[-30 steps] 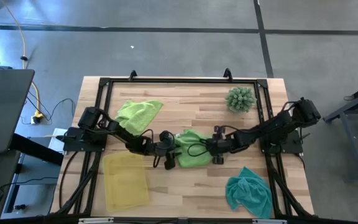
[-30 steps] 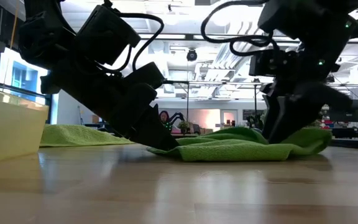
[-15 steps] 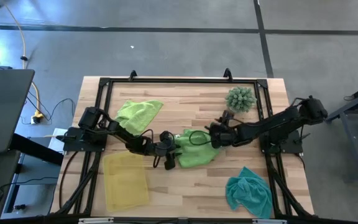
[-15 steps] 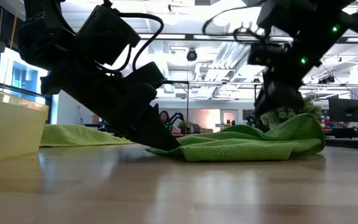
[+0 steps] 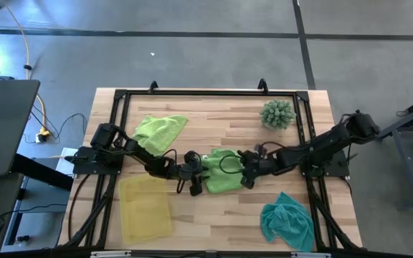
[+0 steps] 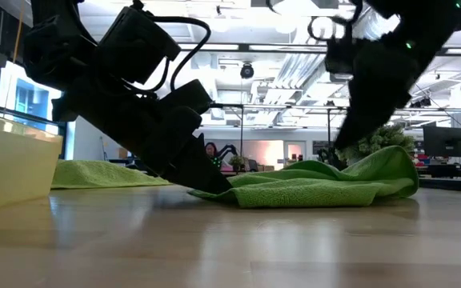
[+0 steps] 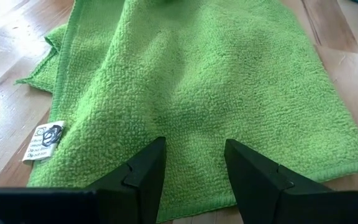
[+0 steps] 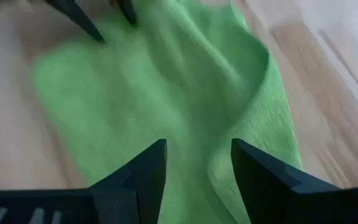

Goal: Roll microfiber towels into tight, uniform cylinder then place into a basket
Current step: Fold the green microfiber towel

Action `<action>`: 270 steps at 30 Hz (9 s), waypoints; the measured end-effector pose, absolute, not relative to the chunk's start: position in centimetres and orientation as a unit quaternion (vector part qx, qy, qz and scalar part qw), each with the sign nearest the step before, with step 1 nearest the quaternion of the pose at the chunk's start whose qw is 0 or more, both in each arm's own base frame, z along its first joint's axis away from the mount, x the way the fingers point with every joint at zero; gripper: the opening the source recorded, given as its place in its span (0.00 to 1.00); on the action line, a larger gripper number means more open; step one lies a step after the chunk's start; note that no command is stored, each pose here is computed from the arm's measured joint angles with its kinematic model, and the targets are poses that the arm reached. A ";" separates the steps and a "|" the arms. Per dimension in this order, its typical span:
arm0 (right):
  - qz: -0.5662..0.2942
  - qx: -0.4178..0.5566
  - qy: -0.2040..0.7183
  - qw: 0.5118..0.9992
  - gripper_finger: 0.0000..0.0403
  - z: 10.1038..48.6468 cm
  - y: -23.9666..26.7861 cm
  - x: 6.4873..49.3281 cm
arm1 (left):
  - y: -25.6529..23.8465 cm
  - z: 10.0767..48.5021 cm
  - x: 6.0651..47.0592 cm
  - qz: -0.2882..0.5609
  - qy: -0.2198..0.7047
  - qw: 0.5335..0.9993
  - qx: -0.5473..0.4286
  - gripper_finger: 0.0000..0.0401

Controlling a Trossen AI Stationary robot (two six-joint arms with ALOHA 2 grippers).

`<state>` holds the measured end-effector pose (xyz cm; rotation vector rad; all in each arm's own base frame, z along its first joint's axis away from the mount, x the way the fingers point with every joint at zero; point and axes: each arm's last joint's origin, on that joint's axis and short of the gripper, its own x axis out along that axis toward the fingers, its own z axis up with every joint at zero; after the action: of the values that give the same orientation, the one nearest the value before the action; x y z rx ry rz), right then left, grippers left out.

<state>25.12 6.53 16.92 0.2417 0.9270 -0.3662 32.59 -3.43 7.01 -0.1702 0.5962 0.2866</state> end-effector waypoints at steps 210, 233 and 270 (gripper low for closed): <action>-0.043 -0.244 0.565 0.787 0.00 34.4 6.7 27.9 | -5.5 11.7 38.1 0.200 0.308 0.924 -0.105 0.39; -0.068 -0.209 0.569 0.793 0.00 34.4 5.8 28.1 | -5.3 14.2 35.2 0.272 0.368 0.882 -0.116 0.39; -0.171 -0.136 0.393 0.893 0.00 33.1 3.9 25.2 | -1.8 26.4 24.9 0.359 0.390 0.845 0.076 0.00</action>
<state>25.17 3.92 33.07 -0.2829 0.8156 -0.3547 24.94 -1.77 26.44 0.1597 0.8225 0.7569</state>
